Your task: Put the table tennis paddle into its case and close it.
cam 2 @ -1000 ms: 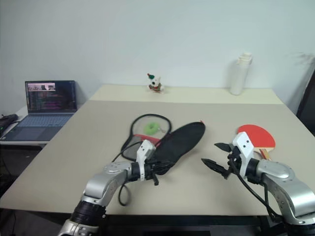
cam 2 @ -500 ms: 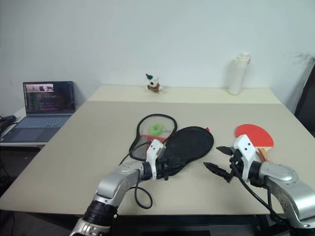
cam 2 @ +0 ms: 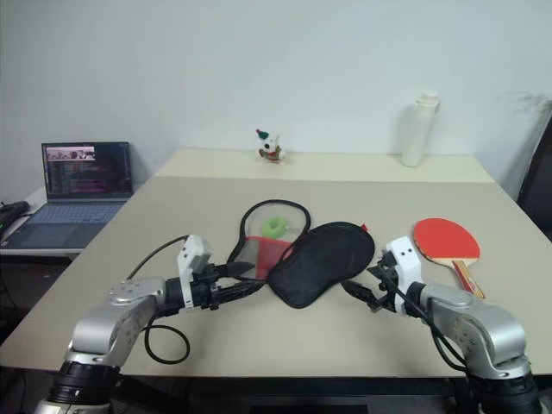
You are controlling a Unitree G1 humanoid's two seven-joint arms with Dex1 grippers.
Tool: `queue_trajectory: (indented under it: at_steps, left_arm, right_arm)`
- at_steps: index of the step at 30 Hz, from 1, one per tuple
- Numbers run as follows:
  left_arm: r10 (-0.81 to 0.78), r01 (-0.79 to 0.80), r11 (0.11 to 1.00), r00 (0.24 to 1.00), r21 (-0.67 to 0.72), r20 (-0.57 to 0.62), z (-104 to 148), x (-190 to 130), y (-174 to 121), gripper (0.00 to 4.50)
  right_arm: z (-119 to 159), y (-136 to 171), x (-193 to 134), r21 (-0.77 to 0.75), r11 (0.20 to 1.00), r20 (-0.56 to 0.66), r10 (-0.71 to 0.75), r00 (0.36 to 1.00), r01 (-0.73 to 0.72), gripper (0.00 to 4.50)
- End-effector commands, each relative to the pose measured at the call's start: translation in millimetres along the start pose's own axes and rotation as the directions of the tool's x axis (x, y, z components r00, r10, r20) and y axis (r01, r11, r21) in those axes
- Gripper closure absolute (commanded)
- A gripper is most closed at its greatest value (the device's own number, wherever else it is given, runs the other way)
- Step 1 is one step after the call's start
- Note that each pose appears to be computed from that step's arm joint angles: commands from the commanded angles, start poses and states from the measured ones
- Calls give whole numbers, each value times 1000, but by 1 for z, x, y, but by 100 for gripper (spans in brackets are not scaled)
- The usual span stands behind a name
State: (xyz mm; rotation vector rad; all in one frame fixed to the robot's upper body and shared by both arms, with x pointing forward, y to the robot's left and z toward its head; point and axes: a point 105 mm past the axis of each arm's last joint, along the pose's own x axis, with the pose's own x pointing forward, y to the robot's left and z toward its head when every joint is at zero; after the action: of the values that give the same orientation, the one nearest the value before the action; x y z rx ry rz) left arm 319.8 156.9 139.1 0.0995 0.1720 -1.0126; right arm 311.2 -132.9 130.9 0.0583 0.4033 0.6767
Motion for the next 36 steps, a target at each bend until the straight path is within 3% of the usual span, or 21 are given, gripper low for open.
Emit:
queue_trajectory:
  at_steps: [1,10,27,30,36]
  left_arm:
    - [25,-26,998,1000,64,9,10,-13,9,139]
    - [64,-66,996,998,66,25,14,-14,14,139]
    - [57,-59,995,998,75,29,17,-9,11,139]
    - [57,-59,995,998,75,28,17,-10,10,133]
    - [48,-49,995,999,86,20,17,-10,7,133]
  right_arm:
    - [-2,3,14,25,999,-30,-28,999,28,0]
    - [-21,25,48,101,995,-105,4,994,7,0]
    - [-3,58,94,94,995,-41,39,998,-35,0]
    - [-1,57,95,92,996,-30,24,999,-21,61]
    - [-2,60,91,208,976,-29,74,997,-66,271]
